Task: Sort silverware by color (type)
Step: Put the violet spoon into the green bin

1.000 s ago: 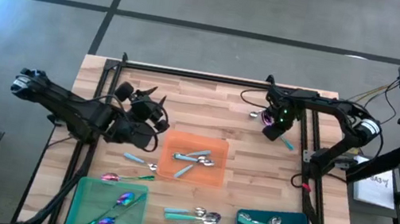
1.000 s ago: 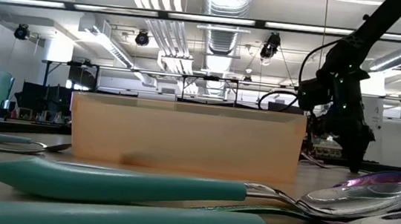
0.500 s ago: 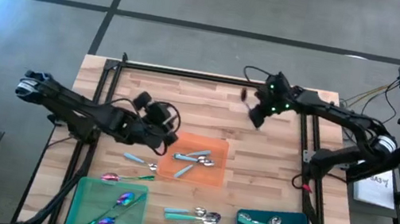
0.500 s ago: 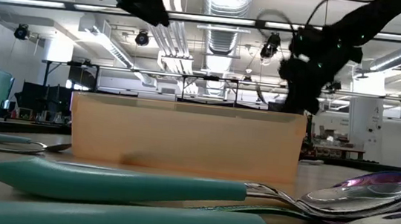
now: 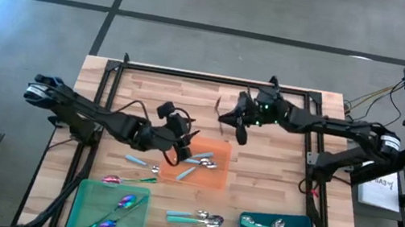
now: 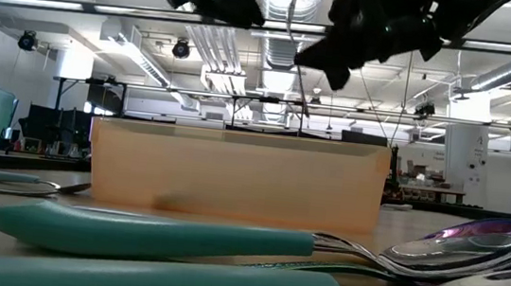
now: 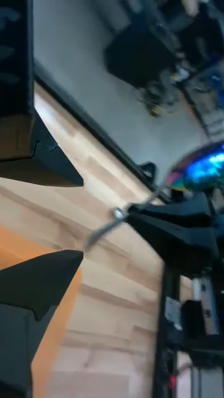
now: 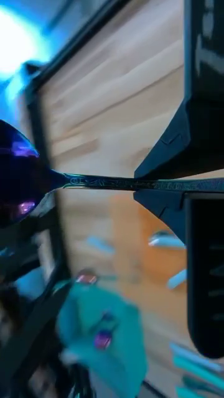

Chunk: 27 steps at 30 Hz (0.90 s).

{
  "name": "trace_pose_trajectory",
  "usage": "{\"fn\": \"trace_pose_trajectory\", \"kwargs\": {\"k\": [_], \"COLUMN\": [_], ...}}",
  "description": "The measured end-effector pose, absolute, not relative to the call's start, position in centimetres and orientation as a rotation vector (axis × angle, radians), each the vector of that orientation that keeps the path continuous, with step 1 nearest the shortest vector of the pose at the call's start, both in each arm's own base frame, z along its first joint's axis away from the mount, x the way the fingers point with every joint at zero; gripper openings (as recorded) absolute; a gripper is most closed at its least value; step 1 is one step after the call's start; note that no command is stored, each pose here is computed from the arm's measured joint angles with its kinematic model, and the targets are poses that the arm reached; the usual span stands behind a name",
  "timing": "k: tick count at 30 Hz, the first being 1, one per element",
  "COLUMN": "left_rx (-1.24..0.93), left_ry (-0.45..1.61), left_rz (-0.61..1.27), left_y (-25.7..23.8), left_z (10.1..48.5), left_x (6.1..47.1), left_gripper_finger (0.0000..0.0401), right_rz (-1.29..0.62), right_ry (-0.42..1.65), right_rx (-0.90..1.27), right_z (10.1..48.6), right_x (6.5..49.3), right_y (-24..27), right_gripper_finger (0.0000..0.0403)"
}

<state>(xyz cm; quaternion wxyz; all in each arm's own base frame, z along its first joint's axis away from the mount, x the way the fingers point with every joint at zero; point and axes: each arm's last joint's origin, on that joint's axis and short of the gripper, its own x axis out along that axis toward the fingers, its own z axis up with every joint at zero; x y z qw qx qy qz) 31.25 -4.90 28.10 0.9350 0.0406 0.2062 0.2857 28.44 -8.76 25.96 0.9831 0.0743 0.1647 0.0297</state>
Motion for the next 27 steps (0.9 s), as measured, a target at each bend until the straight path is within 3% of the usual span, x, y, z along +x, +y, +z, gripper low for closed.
{"fn": "trace_pose_trajectory", "kwargs": {"k": [11, 27], "left_rx": [0.085, 0.058], "left_ry": [0.391, 0.343], "left_rz": [0.436, 0.389], "left_y": [-4.6, -4.3], "left_z": [28.0, 28.5], "left_x": [32.5, 32.9], "left_gripper_finger": [0.0162, 0.0162], "right_rz": [0.171, 0.252], "right_ry": [0.131, 0.059], "right_rx": [-0.020, -0.173], "right_z": [27.6, 28.2], "right_x": [29.9, 30.3], "right_y": [-5.9, -3.6], "right_gripper_finger": [0.0012, 0.0012]}}
